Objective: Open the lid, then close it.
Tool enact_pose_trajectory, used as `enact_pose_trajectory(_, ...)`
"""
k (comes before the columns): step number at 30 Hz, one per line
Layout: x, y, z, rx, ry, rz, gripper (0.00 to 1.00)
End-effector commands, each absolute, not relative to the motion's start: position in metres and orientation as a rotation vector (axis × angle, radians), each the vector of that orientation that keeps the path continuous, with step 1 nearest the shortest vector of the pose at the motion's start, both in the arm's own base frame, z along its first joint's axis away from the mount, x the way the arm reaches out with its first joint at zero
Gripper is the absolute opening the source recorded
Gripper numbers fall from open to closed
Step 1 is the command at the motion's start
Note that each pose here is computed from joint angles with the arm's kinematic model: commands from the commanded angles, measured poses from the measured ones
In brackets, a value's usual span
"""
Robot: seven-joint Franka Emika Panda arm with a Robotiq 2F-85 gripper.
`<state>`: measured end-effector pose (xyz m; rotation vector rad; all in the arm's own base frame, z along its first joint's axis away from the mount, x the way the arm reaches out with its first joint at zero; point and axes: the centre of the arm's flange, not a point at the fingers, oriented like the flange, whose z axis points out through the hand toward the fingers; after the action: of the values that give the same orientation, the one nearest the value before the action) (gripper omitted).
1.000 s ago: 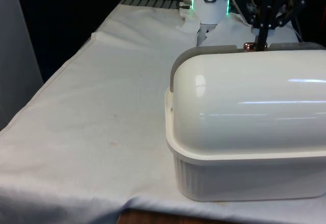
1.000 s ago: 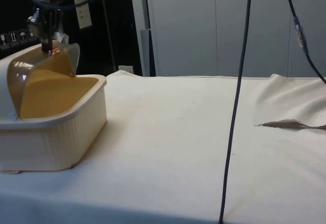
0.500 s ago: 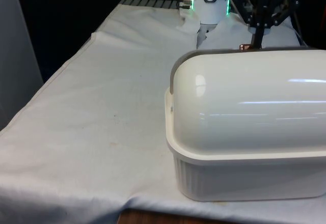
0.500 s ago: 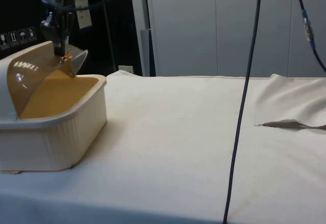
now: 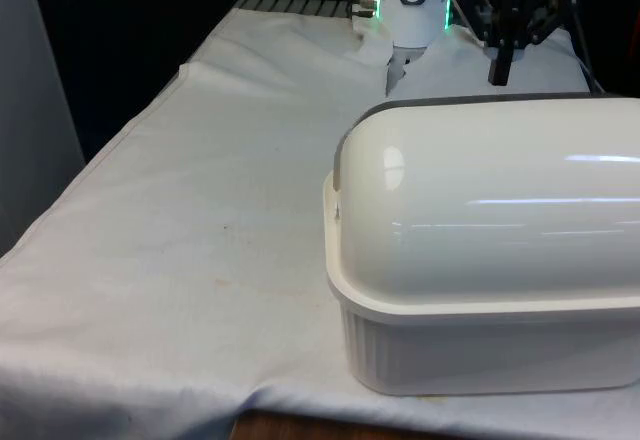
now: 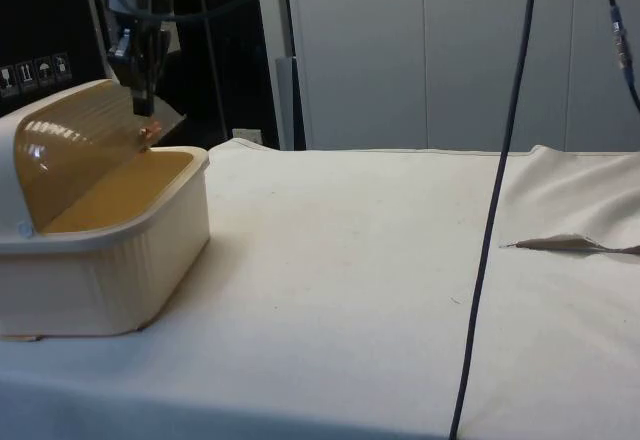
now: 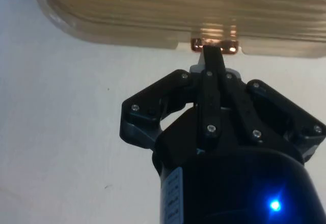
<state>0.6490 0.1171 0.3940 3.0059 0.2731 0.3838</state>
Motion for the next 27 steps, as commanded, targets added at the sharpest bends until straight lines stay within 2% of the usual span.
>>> enact_pose_trajectory(1,0.642,0.118,0.395,2.999,0.273,0.399,0.0)
enact_pose_trajectory(15,0.616,0.117,0.387,3.009,0.296,0.321,0.0)
enact_pose_trajectory(27,0.595,0.117,0.364,3.014,0.306,0.231,0.0)
